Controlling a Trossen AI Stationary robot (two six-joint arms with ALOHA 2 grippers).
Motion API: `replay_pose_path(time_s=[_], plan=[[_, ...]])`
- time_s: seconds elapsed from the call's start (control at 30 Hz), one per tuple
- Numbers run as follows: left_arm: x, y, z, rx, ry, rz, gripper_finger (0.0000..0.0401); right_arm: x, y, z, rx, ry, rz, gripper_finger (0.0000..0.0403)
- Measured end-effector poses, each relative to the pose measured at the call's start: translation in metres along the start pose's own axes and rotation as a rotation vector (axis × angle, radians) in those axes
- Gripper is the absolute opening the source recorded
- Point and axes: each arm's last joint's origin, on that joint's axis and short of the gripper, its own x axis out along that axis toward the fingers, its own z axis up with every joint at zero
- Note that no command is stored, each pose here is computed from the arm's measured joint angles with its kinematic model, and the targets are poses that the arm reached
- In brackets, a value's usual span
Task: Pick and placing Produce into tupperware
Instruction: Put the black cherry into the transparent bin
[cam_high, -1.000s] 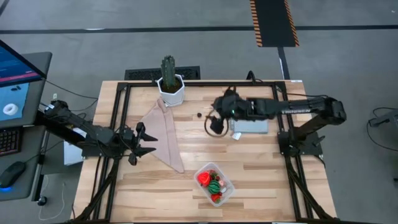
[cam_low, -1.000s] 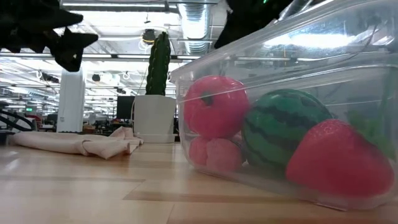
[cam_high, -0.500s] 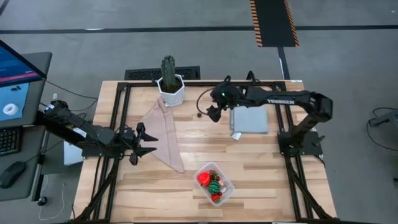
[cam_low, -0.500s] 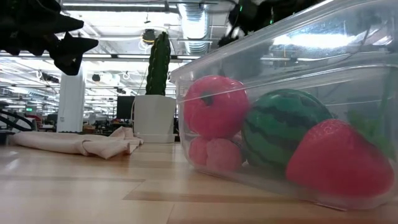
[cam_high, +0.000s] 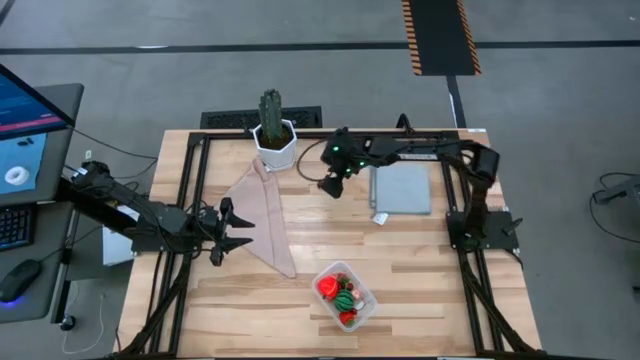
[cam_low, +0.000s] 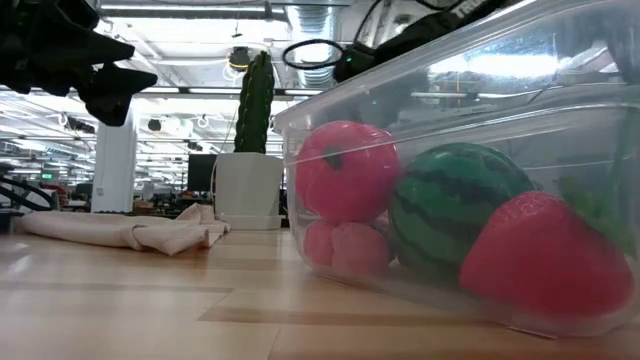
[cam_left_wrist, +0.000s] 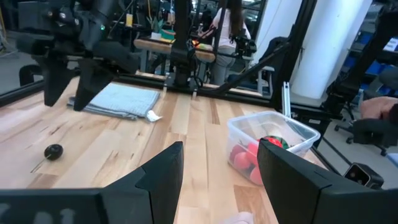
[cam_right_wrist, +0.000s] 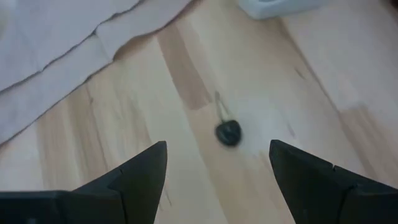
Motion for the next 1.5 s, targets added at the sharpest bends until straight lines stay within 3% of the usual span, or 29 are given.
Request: replay_pose_path(time_s=[0.3,0.6,1.5], plan=[[0.000,0.000,0.000,-0.004,0.004,0.000,0.0195,0.031,0.001,0.013,-0.072,0.155,0.003,0.0305],[0.000,0.000,-0.002,-0.008,0.020,0.001,0.0195,0.056,-0.004,0.012,-0.070,0.242,-0.021,0.0305],[0.000,0.001,-0.003,-0.005,0.030,0.003,0.0195,0.057,-0.007,0.017,-0.052,0.188,-0.052,0.0305]])
